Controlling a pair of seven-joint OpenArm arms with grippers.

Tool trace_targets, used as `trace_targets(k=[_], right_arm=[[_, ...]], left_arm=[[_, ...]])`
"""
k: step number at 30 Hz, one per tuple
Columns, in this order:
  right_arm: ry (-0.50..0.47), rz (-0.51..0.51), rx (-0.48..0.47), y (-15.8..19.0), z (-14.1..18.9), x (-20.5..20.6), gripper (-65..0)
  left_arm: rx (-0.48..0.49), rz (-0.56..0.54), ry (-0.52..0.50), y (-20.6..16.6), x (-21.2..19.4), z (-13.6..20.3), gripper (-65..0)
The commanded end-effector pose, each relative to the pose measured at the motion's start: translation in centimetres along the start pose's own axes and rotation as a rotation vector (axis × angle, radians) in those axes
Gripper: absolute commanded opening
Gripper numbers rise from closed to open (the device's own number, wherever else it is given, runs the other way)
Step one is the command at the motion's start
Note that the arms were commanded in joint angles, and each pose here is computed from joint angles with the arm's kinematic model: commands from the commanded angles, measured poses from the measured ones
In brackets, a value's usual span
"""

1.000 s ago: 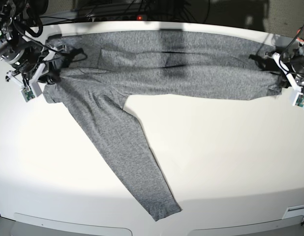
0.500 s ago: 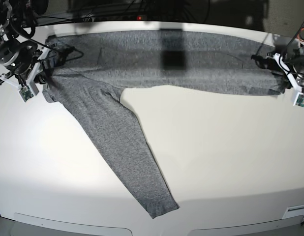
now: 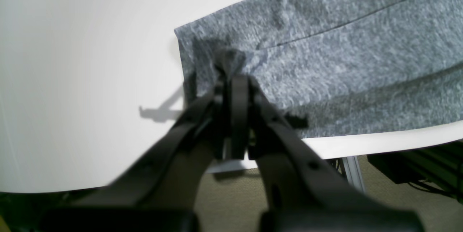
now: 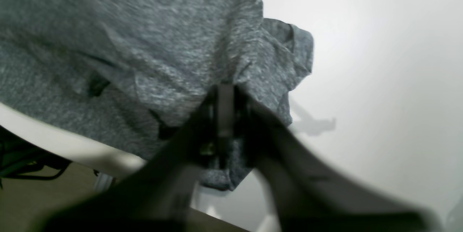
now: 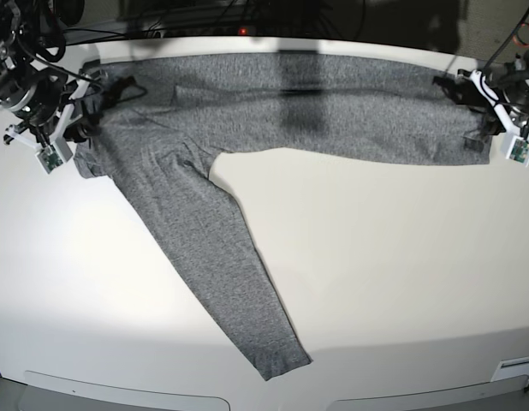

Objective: Fold the T-shirt properly
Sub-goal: 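Lay the hem onto the collar edge and open both grippers, then move the right gripper to the hanging sleeve cuff and grasp it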

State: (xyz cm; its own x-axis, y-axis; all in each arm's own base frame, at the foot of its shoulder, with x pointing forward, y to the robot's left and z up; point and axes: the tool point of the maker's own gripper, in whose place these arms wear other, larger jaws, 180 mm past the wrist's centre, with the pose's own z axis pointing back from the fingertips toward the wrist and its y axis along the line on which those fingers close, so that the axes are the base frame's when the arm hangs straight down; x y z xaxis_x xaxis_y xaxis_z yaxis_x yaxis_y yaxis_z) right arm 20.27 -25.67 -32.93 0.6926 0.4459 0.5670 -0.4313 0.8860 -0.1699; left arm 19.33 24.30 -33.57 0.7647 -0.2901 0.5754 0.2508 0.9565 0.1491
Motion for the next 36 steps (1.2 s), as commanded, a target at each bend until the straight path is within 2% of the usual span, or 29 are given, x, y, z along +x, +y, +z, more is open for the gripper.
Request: trace_targets(k=[1, 4, 8, 11, 14, 17, 21, 25, 27, 32, 36], right_arm=[[-0.027, 0.023, -0.009, -0.5, 0.4, 0.9, -47.4], [-0.022, 0.026, -0.014, -0.6, 0.4, 0.8, -40.4], [-0.027, 0.026, -0.014, -0.6, 0.4, 0.9, -39.7], [-0.066, 0.022, -0.008, -0.4, 0.5, 1.6, -39.7], [-0.137, -0.003, 0.028, 0.2, 0.6, 2.9, -39.7], [-0.236, -0.096, 0.043, 0.2, 0.9, 4.7, -39.7], [-0.349, -0.153, 0.035, 0.1, 0.8, 7.5, -39.7], [-0.551, -0.233, 0.029, 0.0, 1.0, 12.8, -39.8], [-0.617, -0.244, 0.049, 0.5, 0.9, 15.6, -39.8], [-0.663, -0.139, 0.074, 2.6, -1.2, 21.8, -39.8], [-0.630, -0.176, 0.063, 2.4, -5.9, 24.8, -39.8]], left_arm=[[0.017, -0.020, -0.025, 0.5, 0.8, 0.4, -65.0], [0.052, -0.045, -0.017, 1.1, 0.7, 0.4, -63.2], [0.068, -0.057, -0.013, 1.4, 0.6, 0.4, -48.5], [0.068, -0.058, -0.014, 1.4, 0.6, 0.4, -43.2], [0.067, -0.058, -0.034, 1.3, 1.0, 0.4, -42.3], [0.066, -0.061, -0.127, 1.3, 2.7, 0.5, -42.4], [0.080, -0.058, -0.256, 1.7, 6.1, 0.8, -42.4], [0.095, -0.030, -0.340, 2.2, 9.0, 0.9, -42.4], [0.081, -0.003, -0.366, 1.9, 9.8, 0.9, -42.4], [0.052, 0.023, -0.374, 1.5, 10.1, 0.9, -42.4], [0.052, 0.024, -0.334, 1.5, 9.4, 0.6, -42.4]])
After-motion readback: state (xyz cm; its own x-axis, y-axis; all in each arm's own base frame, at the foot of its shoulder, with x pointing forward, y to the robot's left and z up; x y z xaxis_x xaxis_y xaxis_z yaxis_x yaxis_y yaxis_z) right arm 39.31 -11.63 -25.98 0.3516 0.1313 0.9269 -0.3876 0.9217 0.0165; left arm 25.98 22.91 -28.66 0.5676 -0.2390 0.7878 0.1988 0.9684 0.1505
